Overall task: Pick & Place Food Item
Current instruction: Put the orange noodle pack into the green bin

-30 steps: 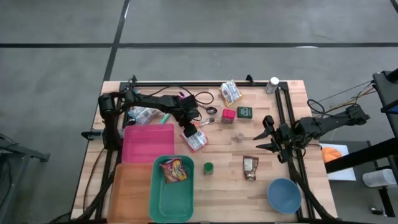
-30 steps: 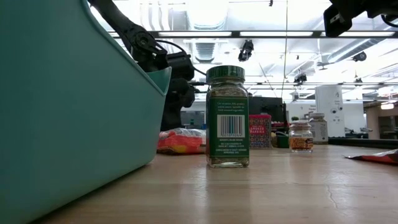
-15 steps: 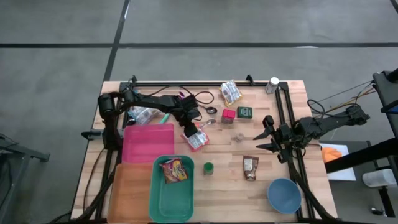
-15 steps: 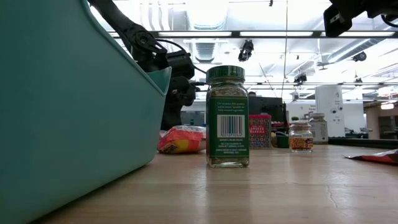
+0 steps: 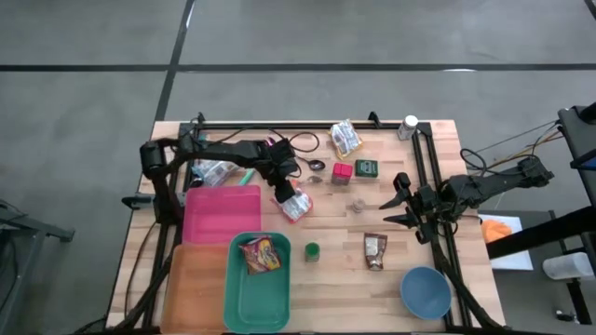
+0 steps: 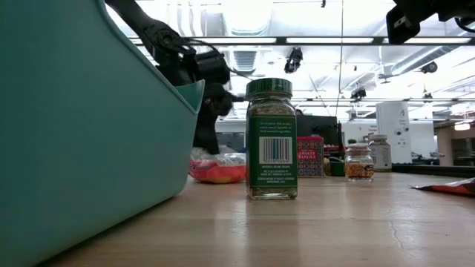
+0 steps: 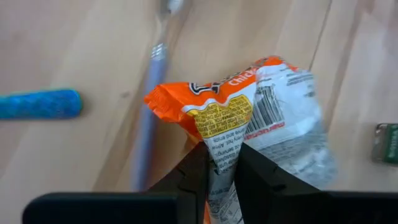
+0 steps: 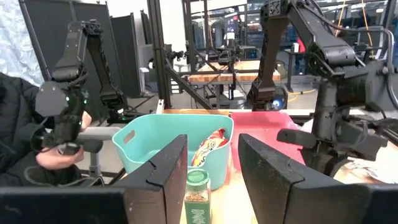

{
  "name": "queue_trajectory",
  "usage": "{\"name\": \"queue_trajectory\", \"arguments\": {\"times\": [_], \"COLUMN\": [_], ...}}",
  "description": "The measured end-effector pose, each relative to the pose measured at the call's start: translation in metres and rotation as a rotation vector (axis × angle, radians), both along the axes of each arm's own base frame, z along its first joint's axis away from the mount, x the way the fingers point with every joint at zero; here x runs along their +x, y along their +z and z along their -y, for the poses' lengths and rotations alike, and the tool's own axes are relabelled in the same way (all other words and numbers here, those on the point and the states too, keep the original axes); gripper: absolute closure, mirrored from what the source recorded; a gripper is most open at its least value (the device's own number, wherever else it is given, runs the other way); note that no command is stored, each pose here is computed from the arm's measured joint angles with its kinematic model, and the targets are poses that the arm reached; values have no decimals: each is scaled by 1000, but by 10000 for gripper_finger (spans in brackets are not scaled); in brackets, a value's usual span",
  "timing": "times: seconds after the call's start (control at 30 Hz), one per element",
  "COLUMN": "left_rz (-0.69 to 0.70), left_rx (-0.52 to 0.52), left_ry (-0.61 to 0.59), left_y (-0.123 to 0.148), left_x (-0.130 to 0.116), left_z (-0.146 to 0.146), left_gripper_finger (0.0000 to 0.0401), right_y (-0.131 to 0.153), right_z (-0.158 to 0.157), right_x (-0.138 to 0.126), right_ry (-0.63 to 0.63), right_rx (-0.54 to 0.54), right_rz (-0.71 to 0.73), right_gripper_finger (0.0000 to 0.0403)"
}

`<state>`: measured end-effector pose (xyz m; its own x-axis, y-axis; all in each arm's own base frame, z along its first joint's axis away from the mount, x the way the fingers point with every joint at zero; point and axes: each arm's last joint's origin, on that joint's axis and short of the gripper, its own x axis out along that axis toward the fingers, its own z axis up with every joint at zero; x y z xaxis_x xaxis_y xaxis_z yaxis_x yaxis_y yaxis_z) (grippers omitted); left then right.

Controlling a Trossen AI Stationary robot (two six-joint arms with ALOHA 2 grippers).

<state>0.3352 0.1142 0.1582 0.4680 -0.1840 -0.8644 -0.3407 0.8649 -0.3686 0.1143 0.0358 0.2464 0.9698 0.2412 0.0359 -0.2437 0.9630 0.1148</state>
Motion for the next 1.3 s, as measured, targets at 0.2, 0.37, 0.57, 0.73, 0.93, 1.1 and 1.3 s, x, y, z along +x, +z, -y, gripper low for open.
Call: {"name": "queue_trajectory", "arguments": {"times": [0.2, 0.37, 0.57, 0.73, 0.93, 1.1, 1.3], "left_rz": [45, 70, 105, 134, 162, 181, 177], "left_rx": [38, 69, 135, 198, 288, 361, 430], "left_ry": [-1, -5, -14, -31, -41, -44, -48], "left_y": [18, 30, 46, 59, 74, 84, 87], "left_x": [-2, -4, -6, -7, -10, -12, -11], "left_z": [3, 8, 18, 29, 43, 55, 66], "left_gripper_finger": [332, 332, 332, 331, 331, 331, 331], "right_y": [0, 0, 0, 0, 0, 0, 0], "right_z": [0, 0, 0, 0, 0, 0, 0], "right_x": [0, 0, 0, 0, 0, 0, 0], "right_ry": [1, 1, 1, 0, 0, 0, 0], "right_rx": [0, 0, 0, 0, 0, 0, 0], "right_rz": [0, 0, 0, 0, 0, 0, 0], "right_gripper_finger": [261, 261, 261, 261, 261, 261, 261]}}
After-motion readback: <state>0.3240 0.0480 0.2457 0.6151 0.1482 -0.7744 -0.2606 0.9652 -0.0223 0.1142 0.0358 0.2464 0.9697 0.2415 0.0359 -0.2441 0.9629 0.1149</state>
